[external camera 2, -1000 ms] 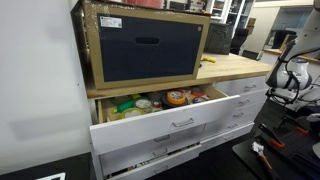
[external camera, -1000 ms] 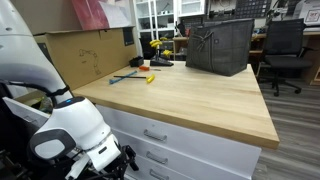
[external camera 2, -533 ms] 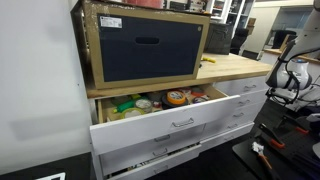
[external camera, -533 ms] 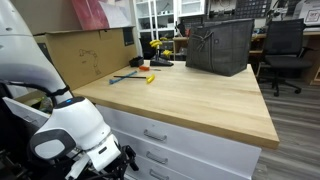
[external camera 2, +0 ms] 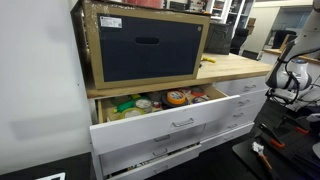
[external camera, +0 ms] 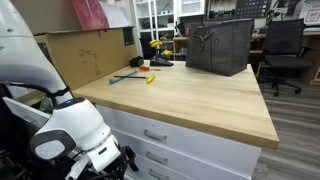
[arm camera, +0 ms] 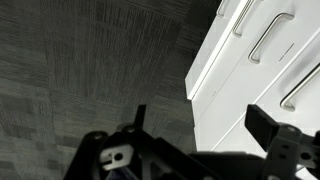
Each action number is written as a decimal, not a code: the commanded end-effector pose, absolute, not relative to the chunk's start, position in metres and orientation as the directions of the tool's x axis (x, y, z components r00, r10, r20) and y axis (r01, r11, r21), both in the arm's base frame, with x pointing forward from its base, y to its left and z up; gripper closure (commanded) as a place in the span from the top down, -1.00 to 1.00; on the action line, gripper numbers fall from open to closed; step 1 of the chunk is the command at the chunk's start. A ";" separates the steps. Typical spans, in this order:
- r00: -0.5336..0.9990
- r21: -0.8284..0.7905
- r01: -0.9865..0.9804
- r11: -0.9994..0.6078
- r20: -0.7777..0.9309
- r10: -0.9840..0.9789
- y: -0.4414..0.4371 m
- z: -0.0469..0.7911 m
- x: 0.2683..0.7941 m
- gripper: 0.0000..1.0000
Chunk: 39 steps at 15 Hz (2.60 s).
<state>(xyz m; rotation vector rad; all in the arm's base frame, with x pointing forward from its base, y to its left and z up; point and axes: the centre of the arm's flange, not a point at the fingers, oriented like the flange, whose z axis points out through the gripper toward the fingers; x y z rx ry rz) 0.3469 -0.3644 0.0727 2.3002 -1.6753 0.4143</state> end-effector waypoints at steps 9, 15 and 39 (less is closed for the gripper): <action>0.247 -0.013 -0.961 -0.278 0.419 -0.874 -0.353 0.049 0.368 1.00; 0.199 -0.050 -0.970 -0.237 0.395 -0.897 -0.372 0.051 0.372 1.00; 0.123 -0.175 -0.968 -0.178 0.286 -0.950 -0.417 0.021 0.417 1.00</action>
